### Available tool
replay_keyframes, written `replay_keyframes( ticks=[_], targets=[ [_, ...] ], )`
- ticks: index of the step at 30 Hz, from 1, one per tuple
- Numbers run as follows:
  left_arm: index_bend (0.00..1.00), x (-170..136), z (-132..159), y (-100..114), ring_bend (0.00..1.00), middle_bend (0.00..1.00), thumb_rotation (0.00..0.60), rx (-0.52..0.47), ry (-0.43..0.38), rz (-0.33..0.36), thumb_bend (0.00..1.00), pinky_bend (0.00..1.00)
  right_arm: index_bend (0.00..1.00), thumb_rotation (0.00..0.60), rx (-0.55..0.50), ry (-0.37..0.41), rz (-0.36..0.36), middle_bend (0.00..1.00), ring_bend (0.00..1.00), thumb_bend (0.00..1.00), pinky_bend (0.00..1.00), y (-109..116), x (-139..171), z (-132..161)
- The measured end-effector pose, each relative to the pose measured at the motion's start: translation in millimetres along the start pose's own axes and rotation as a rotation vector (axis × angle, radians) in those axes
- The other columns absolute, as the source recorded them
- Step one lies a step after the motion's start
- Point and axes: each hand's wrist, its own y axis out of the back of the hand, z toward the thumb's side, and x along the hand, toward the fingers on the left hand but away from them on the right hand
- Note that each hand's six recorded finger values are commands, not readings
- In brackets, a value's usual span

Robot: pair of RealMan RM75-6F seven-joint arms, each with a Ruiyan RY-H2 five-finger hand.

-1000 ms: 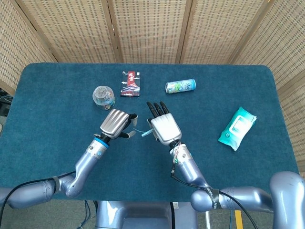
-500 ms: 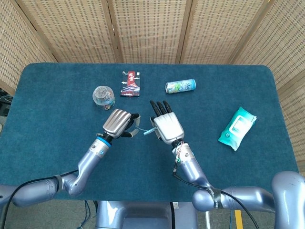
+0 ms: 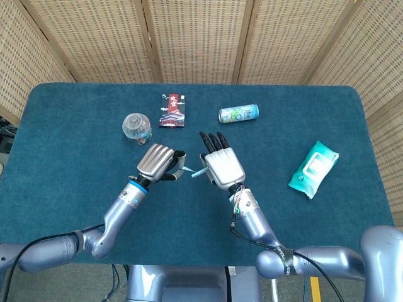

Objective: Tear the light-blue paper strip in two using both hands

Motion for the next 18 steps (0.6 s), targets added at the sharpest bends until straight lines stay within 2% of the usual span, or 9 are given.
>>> replay_keyframes(
  ticks=[5, 9, 18],
  targets=[
    [0.72, 0, -7, 1, 0.95, 0.94, 0.6, 0.017, 0.021, -0.001, 0.67, 0.92, 0.63, 0.6, 0.003, -0.003, -0.003, 0.0, 0.0, 0.75, 0.0, 1, -1, -4],
    [0.73, -1, -20, 3, 0.95, 0.94, 0.6, 0.038, 0.048, 0.008, 0.69, 0.92, 0.63, 0.6, 0.012, -0.008, -0.004, 0.0, 0.0, 0.75, 0.0, 0, -1, -9],
    [0.75, -22, -85, 21, 0.95, 0.94, 0.6, 0.076, 0.158, 0.034, 0.7, 0.92, 0.63, 0.6, 0.022, -0.044, 0.003, 0.0, 0.0, 0.75, 0.0, -6, -6, -31]
  ],
)
